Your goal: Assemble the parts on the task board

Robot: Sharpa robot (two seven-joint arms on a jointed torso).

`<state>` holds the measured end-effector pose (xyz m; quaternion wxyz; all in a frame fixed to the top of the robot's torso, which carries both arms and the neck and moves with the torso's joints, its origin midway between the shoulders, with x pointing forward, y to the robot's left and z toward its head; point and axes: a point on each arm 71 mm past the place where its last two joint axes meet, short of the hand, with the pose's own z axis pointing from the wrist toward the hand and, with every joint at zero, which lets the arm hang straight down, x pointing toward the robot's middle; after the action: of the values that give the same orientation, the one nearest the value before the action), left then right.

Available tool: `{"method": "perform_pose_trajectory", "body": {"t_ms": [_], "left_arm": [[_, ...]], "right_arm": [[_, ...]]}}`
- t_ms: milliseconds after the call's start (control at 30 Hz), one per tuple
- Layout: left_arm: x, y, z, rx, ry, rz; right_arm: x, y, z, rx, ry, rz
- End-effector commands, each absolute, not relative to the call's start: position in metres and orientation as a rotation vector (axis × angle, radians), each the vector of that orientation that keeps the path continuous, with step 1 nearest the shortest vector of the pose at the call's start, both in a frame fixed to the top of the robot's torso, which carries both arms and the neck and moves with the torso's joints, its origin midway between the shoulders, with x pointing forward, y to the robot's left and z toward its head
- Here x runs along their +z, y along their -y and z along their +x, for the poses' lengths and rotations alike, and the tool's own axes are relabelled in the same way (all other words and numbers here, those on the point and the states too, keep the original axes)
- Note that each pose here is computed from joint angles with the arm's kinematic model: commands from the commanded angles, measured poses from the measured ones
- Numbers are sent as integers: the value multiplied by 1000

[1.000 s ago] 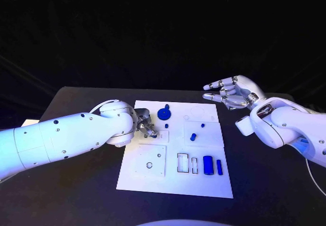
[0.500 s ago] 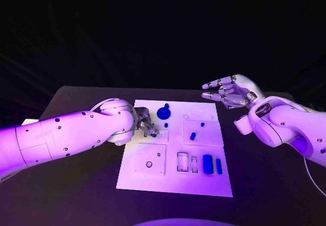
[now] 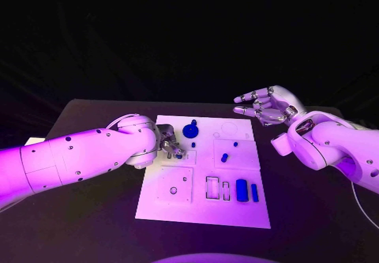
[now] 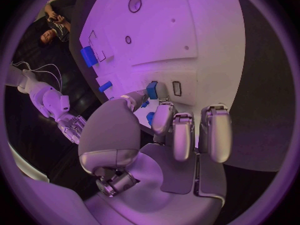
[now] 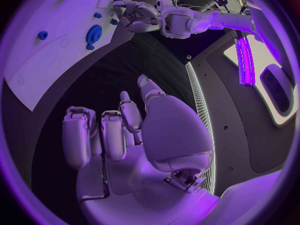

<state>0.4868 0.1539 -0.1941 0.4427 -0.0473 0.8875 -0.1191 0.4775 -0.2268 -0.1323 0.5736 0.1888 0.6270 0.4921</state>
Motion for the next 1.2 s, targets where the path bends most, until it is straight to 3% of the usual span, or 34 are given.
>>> {"method": "perform_pose_trajectory", "body": {"t_ms": [33, 933, 1200], "left_arm": [[-200, -154, 484, -262, -2237, -128], [-197, -164, 484, -254, -2222, -163], [-181, -170, 484, -355, -2206, -248]], "right_arm": [[-132, 226, 477, 1166, -1474, 436], [-133, 228, 478, 1175, -1471, 458], [-134, 230, 479, 1168, -1472, 463]]}}
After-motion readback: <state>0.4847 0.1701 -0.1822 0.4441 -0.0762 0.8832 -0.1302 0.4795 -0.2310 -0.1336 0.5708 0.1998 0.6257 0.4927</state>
